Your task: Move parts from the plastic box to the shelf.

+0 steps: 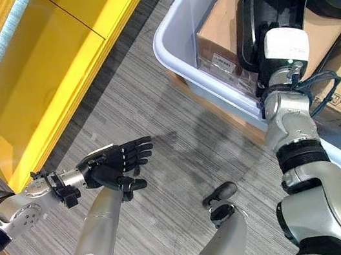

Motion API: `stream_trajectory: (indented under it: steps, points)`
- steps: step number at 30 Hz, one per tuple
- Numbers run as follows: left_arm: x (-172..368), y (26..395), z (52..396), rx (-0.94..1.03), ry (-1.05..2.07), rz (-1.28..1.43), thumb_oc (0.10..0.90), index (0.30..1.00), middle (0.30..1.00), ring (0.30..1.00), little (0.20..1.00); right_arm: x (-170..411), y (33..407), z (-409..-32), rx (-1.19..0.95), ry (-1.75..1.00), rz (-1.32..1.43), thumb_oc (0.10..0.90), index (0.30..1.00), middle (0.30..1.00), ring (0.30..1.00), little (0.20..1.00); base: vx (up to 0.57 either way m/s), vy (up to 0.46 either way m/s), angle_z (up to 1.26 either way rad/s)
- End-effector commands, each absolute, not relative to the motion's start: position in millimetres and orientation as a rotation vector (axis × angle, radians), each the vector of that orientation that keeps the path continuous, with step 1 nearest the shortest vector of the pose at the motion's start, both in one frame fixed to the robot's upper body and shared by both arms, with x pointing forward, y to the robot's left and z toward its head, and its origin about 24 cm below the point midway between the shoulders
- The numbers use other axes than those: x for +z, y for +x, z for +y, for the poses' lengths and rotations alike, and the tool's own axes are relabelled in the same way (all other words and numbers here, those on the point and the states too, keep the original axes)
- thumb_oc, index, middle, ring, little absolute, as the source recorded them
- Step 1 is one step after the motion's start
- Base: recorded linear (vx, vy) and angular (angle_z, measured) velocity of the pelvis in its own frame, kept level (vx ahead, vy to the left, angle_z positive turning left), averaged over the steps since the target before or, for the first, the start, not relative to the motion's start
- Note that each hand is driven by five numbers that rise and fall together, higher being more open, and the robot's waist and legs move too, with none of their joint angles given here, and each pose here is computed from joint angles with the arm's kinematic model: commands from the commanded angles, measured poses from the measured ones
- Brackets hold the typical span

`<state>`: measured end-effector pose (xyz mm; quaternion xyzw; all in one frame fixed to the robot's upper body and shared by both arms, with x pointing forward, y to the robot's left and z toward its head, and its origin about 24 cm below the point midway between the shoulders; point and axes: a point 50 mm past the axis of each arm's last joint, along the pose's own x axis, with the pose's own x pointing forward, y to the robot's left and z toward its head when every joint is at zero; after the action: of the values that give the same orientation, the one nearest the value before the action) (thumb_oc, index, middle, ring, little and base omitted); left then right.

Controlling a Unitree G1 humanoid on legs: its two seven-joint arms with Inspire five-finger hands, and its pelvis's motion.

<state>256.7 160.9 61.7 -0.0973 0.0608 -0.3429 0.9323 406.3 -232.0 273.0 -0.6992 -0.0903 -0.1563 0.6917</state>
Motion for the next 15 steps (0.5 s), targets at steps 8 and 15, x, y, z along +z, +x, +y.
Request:
stream_trajectory:
  steps: [8,15]
  points:
    - [99.9,262.2,138.9,-0.82,-0.188,-0.055,0.9,1.0,1.0,1.0,1.0,204.2,406.0,-258.2,-0.195,-1.639,0.086,0.4,0.3,0.3,0.3,0.3,0.0,0.002,0.0]
    - [98.5,260.9,141.2,-0.825,-0.195,-0.067,0.9,1.0,1.0,1.0,1.0,208.3,404.9,-255.1,-0.248,-1.814,-0.016,0.4,0.3,0.3,0.3,0.3,-0.01,0.014,0.0]
